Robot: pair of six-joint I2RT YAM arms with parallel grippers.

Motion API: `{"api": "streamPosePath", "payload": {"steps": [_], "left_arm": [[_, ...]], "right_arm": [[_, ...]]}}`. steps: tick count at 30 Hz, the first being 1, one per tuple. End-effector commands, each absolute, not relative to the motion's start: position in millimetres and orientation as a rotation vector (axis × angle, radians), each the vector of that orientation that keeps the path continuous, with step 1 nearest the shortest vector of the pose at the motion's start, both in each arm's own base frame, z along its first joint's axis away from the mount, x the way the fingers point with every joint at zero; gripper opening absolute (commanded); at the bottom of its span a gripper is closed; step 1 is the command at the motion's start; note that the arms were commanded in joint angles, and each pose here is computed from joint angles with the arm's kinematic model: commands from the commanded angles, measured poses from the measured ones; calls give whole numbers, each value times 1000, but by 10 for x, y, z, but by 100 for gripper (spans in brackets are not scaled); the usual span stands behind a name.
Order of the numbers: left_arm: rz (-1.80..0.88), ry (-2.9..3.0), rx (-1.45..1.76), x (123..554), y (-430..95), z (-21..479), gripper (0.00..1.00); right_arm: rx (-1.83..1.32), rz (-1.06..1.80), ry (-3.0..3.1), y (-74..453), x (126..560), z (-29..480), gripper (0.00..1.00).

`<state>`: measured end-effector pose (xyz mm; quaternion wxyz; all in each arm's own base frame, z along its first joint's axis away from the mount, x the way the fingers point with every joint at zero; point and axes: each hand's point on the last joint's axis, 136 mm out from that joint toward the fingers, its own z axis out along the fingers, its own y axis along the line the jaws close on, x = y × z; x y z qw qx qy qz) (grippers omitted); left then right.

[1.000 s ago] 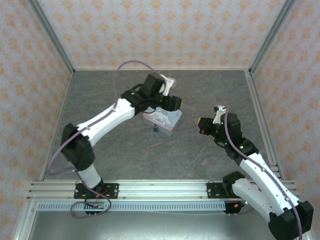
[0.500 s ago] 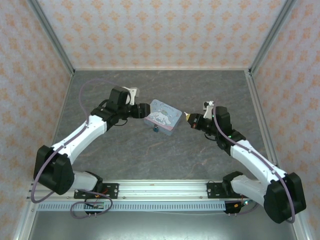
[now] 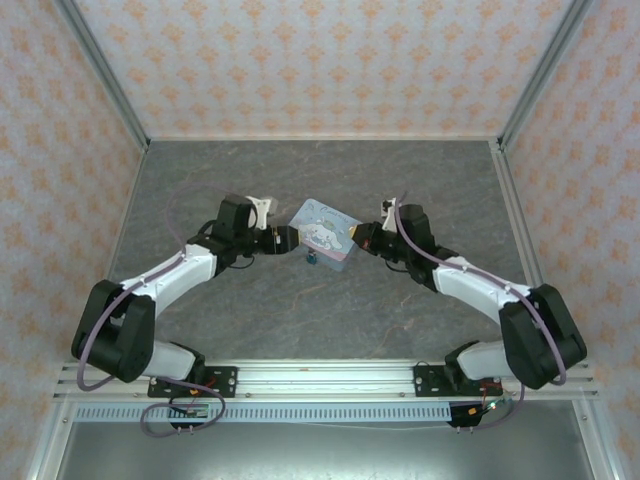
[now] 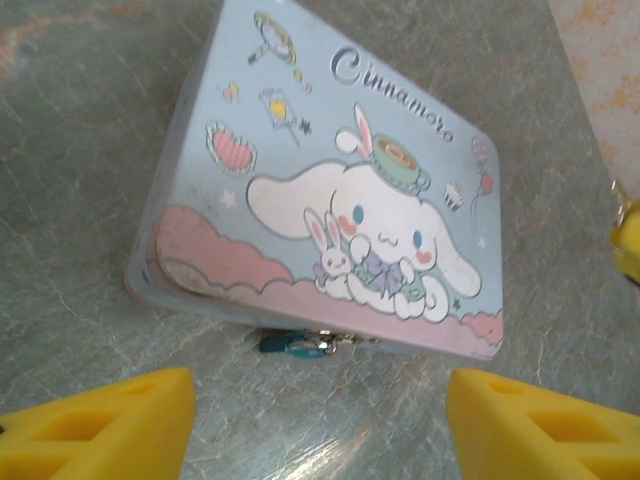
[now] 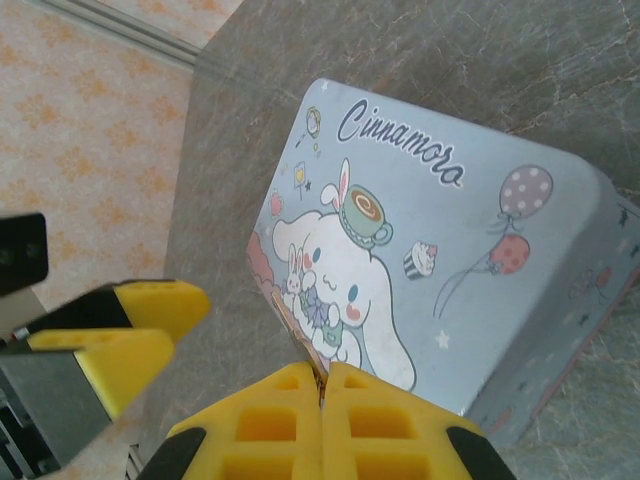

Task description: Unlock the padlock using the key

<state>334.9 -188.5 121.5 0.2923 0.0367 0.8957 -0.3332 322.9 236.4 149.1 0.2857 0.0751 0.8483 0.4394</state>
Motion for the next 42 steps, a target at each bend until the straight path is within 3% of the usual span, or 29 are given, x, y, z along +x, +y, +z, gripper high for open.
{"api": "streamPosePath", "payload": {"steps": [1,16,26,42], "left_arm": [[-956,2310,180,3396,-2005,1227,67],[-984,2342,330,3241,-2374,713,65],[-999,2333,345,3263,-2469,633,64],[-1025,2301,357,3301,-2519,535,55]], "right_arm": [[203,1180,2211,2432,3409,1644,0],[205,1121,2324,2578,3694,1327,0],[197,1018,2421,2503,3655,1046,0],[145,936,2460,2409,3693,980,0]]}}
